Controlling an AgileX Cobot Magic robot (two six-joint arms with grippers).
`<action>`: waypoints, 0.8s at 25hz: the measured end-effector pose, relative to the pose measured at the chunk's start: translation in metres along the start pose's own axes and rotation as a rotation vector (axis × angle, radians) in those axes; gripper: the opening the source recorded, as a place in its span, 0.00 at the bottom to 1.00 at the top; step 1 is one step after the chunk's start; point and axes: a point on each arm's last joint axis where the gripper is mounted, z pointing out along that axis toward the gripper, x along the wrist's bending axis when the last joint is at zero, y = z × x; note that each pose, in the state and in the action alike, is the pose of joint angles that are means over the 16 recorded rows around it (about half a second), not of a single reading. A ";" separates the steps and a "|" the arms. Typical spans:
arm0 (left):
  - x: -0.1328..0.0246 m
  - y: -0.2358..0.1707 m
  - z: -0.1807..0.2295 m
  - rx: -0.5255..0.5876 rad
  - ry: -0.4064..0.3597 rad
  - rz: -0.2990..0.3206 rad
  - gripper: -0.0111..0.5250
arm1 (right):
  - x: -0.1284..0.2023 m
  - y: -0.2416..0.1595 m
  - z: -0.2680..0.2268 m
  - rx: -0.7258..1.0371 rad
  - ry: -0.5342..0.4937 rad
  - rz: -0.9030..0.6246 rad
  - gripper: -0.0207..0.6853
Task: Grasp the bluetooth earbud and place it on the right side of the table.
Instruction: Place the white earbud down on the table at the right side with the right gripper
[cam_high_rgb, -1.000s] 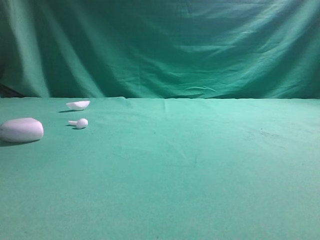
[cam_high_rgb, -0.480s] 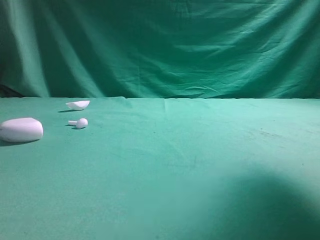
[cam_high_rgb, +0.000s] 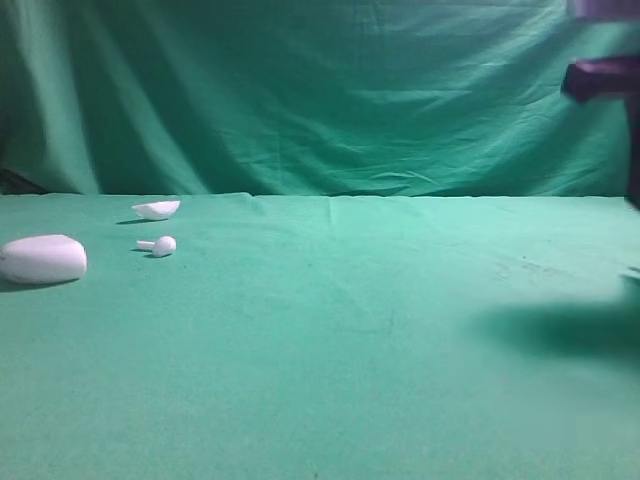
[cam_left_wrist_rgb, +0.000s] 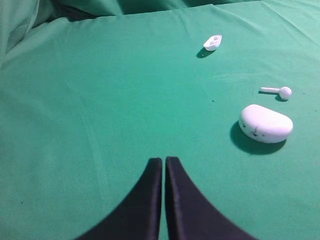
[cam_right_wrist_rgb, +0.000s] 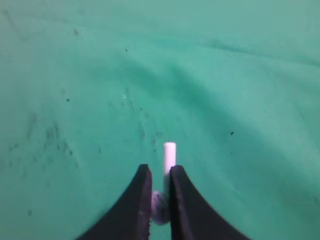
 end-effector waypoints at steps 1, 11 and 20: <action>0.000 0.000 0.000 0.000 0.000 0.000 0.02 | -0.001 -0.005 0.009 0.008 0.002 0.008 0.16; 0.000 0.000 0.000 0.000 0.000 0.000 0.02 | -0.001 -0.017 0.067 0.053 0.016 0.025 0.17; 0.000 0.000 0.000 0.000 0.000 0.000 0.02 | 0.000 -0.017 0.077 0.065 0.018 0.019 0.38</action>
